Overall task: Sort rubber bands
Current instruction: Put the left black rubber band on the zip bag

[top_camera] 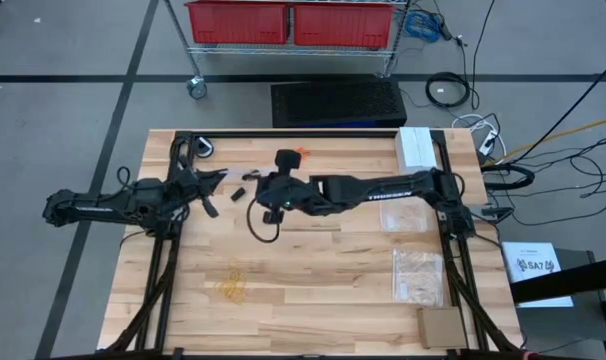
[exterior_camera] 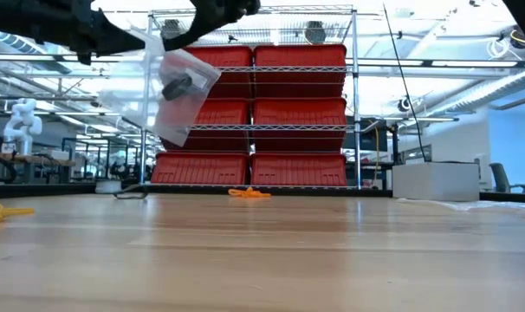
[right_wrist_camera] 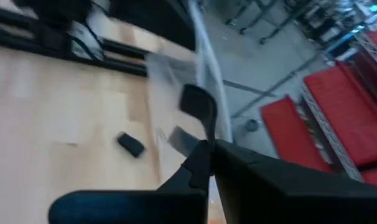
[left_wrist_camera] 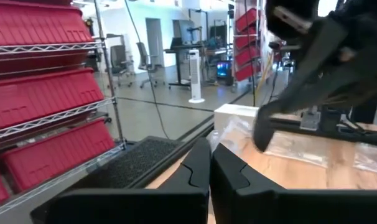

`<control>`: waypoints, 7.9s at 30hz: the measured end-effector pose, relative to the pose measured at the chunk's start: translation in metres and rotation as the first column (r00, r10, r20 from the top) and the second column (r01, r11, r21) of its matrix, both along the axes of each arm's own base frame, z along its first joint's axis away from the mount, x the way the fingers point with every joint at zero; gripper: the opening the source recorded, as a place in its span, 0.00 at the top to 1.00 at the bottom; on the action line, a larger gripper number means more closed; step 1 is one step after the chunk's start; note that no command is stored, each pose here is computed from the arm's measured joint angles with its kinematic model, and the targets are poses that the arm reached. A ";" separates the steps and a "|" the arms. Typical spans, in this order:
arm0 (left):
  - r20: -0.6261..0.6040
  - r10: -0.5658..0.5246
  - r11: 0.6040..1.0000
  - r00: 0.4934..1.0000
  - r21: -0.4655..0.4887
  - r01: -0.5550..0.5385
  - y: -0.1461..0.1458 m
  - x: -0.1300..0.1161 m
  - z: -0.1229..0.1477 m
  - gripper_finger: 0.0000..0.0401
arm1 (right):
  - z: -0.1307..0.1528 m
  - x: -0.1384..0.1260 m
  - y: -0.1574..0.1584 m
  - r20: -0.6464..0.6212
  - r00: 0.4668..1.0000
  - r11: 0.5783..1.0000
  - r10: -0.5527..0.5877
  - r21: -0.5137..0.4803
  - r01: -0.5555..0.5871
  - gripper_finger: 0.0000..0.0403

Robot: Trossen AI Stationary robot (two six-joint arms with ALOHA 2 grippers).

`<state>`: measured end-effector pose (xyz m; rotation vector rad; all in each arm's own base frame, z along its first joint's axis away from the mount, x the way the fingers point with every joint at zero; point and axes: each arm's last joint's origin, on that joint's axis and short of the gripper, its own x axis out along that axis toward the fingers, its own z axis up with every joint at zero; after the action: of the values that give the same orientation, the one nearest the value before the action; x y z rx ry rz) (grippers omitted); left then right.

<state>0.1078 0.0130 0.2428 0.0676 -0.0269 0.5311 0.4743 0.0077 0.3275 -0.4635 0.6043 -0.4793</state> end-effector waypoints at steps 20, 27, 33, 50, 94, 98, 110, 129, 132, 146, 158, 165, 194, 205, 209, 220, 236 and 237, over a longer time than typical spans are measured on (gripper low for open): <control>-0.007 -0.019 1.000 1.000 0.001 0.019 0.000 0.000 -0.001 1.00 | 0.003 0.000 -0.004 -0.001 1.000 0.997 -0.030 -0.068 0.029 1.00; -0.008 -0.023 1.000 1.000 0.001 0.023 -0.001 0.000 -0.001 1.00 | 0.004 0.001 -0.003 0.003 1.000 0.997 -0.026 -0.069 0.026 1.00; -0.010 -0.023 1.000 1.000 0.001 0.023 -0.001 0.000 -0.001 1.00 | 0.005 0.001 -0.002 0.008 1.000 0.996 -0.021 -0.082 0.022 1.00; 0.039 -0.034 0.999 0.999 -0.041 0.036 -0.001 0.002 0.001 1.00 | 0.001 -0.002 -0.004 -0.021 0.999 0.998 -0.038 -0.046 0.037 1.00; -0.238 -0.214 0.965 0.947 -0.204 0.167 -0.007 0.047 -0.005 1.00 | -0.006 -0.053 -0.006 -0.357 0.928 0.972 -0.106 0.158 0.172 1.00; -0.256 -0.278 0.949 0.926 -0.222 0.224 -0.008 0.050 -0.008 1.00 | -0.003 -0.073 -0.002 -0.419 0.898 0.961 -0.134 0.167 0.220 1.00; -0.304 -0.549 0.811 0.779 -0.418 0.409 -0.016 0.069 -0.029 1.00 | -0.053 -0.126 0.008 -0.329 0.944 0.880 -0.027 0.440 0.179 1.00; -0.034 -0.324 0.928 0.946 -0.204 0.310 0.037 0.124 -0.032 1.00 | -0.057 -0.136 0.021 -0.202 0.979 0.871 -0.030 0.476 0.125 1.00; -0.012 -0.257 0.933 0.966 -0.262 0.245 0.040 0.128 -0.038 1.00 | -0.055 -0.137 0.020 -0.178 0.977 0.904 -0.113 0.390 0.176 1.00; 0.155 -0.181 0.885 0.971 -0.404 0.230 0.042 0.147 -0.058 1.00 | -0.049 -0.134 0.017 -0.096 0.970 0.943 -0.224 0.231 0.241 1.00; 0.204 -0.183 0.877 0.962 -0.407 0.254 0.042 0.147 -0.054 1.00 | -0.057 -0.129 0.012 -0.120 0.965 0.943 -0.233 0.215 0.254 1.00; 0.201 -0.171 0.880 0.965 -0.409 0.241 0.042 0.147 -0.055 1.00 | -0.067 -0.123 0.013 -0.138 0.963 0.942 -0.232 0.216 0.258 1.00; 0.224 -0.131 0.865 0.966 -0.450 0.222 0.043 0.147 -0.055 1.00 | -0.054 -0.121 0.024 -0.115 0.964 0.962 -0.239 0.109 0.251 1.00; 0.242 -0.131 0.866 0.961 -0.444 0.230 0.043 0.147 -0.053 1.00 | -0.063 -0.121 0.025 -0.151 0.954 0.957 -0.259 0.096 0.275 1.00; 0.244 -0.148 0.860 0.959 -0.447 0.246 0.042 0.147 -0.053 1.00 | -0.076 -0.114 0.024 -0.198 0.951 0.958 -0.237 0.117 0.263 1.00; 0.204 -0.175 0.853 0.963 -0.457 0.252 0.036 0.149 -0.057 1.00 | -0.079 -0.106 0.020 -0.184 0.959 0.968 -0.215 0.092 0.234 1.00; 0.195 -0.202 0.845 0.960 -0.461 0.272 0.035 0.149 -0.058 1.00 | -0.080 -0.104 0.020 -0.227 0.968 0.979 -0.110 0.145 0.145 1.00; 0.195 -0.209 0.842 0.958 -0.462 0.278 0.035 0.149 -0.058 1.00 | -0.080 -0.104 0.019 -0.226 0.967 0.978 -0.114 0.144 0.149 1.00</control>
<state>0.2566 0.0480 0.1849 -0.4634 -0.0352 0.2716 0.3705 0.0270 0.2476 -0.3253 0.8820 -0.5057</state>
